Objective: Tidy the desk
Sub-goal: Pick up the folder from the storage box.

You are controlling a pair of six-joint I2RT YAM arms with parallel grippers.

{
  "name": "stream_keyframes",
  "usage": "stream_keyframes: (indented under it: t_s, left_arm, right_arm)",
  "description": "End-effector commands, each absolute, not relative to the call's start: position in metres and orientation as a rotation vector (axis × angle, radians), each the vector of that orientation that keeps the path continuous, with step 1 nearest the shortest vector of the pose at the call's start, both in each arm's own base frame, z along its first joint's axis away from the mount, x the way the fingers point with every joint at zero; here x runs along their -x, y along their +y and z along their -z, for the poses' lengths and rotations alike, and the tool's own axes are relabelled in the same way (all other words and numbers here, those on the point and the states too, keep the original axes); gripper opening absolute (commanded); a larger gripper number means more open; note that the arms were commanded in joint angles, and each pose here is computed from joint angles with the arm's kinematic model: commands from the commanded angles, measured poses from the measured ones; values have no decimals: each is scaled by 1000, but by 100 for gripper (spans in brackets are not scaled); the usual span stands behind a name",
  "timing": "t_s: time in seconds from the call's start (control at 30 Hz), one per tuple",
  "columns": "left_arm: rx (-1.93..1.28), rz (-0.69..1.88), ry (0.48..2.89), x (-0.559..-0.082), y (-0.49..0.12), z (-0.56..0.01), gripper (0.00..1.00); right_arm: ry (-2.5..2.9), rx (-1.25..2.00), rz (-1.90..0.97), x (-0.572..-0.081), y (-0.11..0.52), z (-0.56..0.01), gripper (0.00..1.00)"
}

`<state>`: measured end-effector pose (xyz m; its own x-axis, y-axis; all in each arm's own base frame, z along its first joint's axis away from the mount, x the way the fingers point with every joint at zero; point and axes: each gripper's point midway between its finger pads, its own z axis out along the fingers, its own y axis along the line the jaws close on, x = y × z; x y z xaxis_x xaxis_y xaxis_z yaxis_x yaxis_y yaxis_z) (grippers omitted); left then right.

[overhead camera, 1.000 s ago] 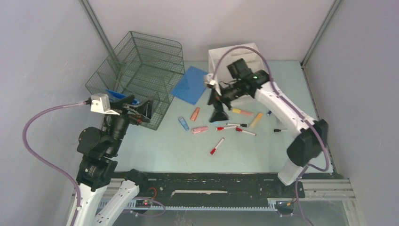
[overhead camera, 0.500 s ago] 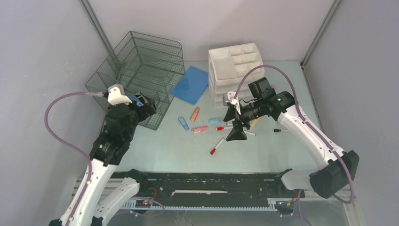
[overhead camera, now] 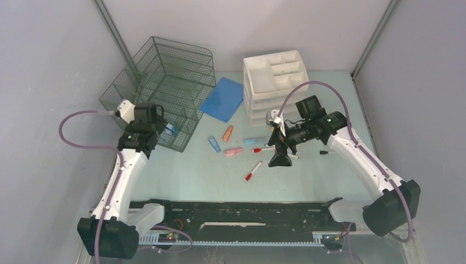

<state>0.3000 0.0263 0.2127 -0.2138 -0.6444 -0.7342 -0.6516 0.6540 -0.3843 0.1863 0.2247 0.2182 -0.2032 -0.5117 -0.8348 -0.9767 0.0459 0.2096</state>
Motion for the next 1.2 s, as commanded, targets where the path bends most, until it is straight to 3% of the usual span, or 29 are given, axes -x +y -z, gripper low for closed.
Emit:
stream_keyframes:
  t_s: [0.0,0.3,0.77,1.03,1.17]
  left_arm:
    - [1098,88,1820,-321,30,-226,64]
    - [1142,105,1812,-345,45,-220,63]
    - [1139,160,1826,-364,50,-216,53]
    - [1080,198,1823,-364,45,-232,64]
    - [1123,192,1844,-365,48,-221,64]
  right_arm:
    - [1725,1508,-1032,-187,223,-224,100]
    - [1728,1529,-1024,-186,223,-221,100]
    - [1730,1560,-1027,-183,225,-216,100]
    - [1726,1578,-1022,-181,226,-214,100]
    - [1721,1581,-1018,-181,226,-215,100]
